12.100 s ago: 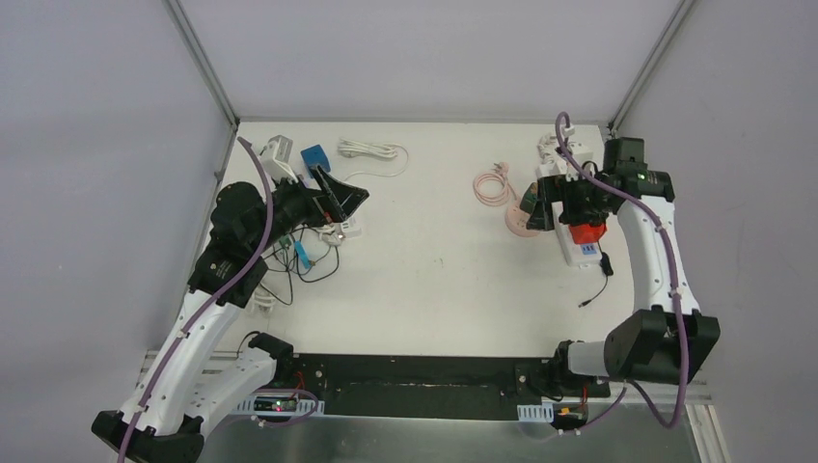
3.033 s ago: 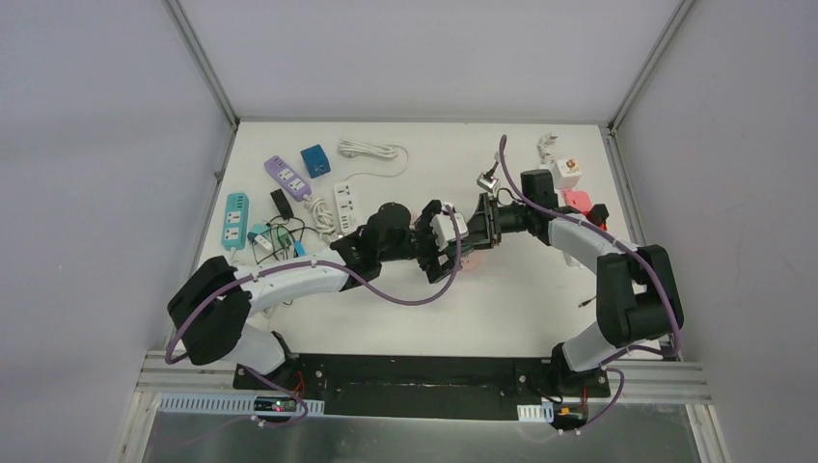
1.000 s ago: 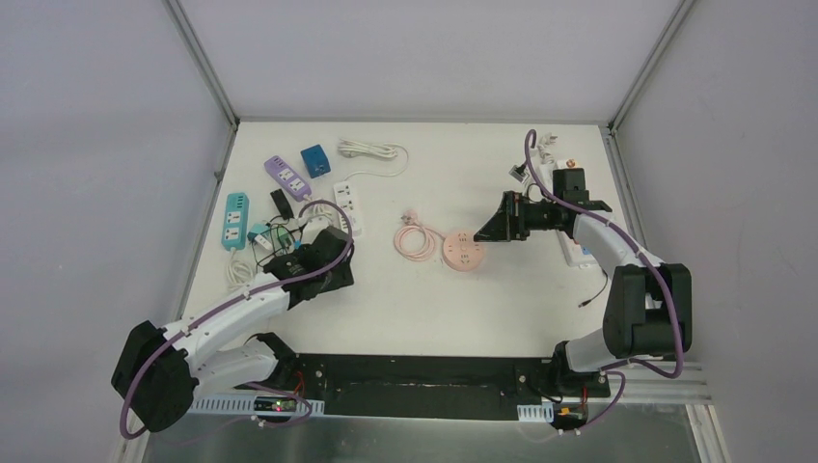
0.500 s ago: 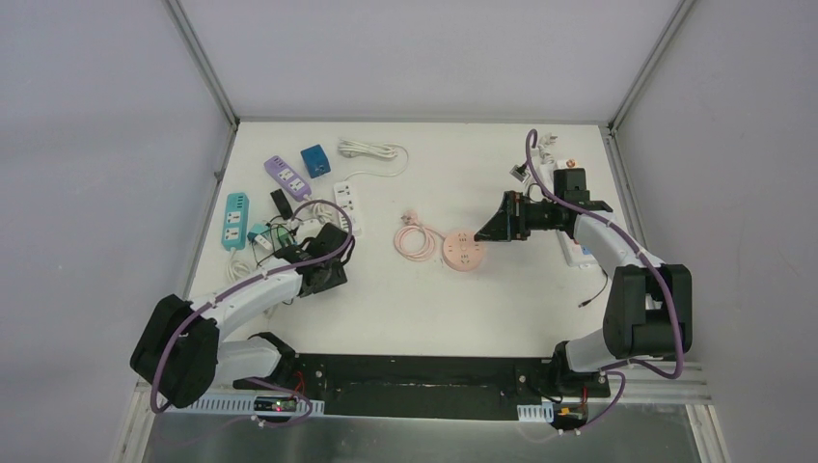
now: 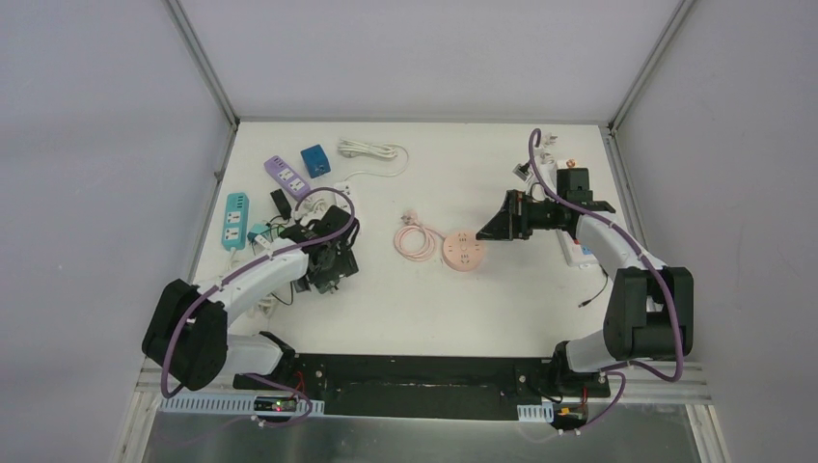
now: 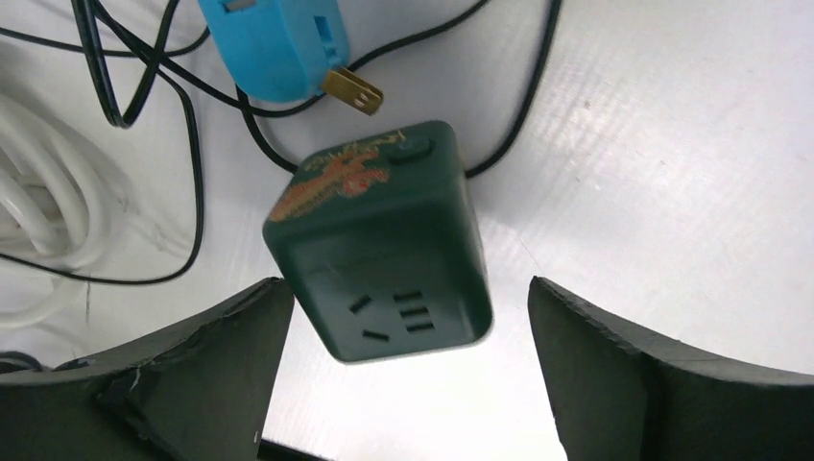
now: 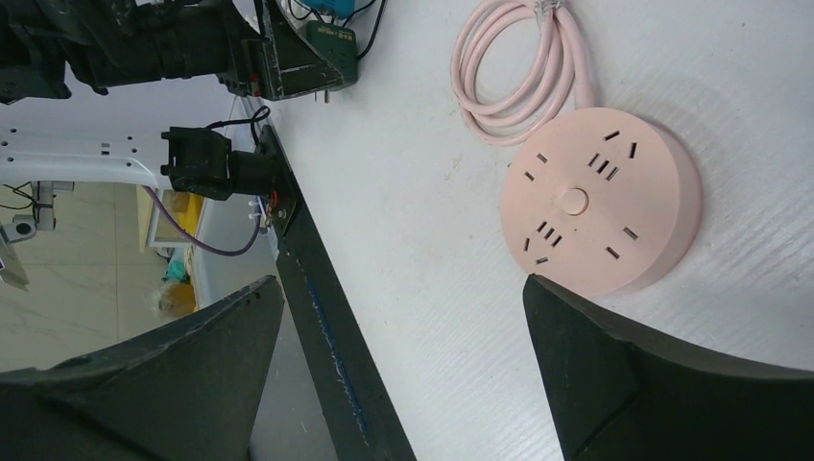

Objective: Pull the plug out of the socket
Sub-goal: Place the plug at the center of the board, then move the socket to the center of the board.

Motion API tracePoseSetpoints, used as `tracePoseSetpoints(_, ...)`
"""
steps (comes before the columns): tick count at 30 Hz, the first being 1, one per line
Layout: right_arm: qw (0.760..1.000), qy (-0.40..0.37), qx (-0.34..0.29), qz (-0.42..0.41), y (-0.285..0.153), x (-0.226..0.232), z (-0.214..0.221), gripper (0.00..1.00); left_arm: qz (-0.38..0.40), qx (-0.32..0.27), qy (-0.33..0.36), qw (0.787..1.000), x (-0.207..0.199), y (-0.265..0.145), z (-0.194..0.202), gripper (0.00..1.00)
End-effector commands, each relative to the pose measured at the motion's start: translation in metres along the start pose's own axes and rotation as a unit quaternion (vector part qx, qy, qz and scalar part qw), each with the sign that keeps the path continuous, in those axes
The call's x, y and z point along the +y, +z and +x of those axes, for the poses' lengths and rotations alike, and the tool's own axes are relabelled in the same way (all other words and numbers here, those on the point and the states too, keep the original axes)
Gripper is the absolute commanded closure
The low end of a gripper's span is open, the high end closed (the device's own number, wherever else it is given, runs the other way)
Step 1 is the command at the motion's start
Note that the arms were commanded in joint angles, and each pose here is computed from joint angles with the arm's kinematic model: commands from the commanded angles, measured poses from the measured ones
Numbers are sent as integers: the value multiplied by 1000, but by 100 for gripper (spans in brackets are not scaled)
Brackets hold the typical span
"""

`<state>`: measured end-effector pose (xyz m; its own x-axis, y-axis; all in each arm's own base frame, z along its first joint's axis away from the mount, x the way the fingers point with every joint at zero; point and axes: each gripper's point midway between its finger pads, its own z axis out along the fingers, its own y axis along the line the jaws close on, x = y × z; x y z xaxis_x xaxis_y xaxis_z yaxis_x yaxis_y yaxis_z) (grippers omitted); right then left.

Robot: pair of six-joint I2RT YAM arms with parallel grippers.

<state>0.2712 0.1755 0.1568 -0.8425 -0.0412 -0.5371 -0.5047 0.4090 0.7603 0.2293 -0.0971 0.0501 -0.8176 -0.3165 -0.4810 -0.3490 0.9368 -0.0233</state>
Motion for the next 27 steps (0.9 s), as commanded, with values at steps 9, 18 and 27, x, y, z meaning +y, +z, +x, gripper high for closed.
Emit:
tracePoseSetpoints(9,999,-46,-20,-5,-11,11,-8,0,170,-2,46,984,-34,-83,-19,3)
tracePoseSetpoints(18,998,-63,-13,16,-15,7,-4,0,357,-28,54,932,-107,-127,-43,5)
tracePoseSetpoints(27,997,-73,-8,26,-17,5,1,0,378,-33,44,924,-160,-103,-72,20)
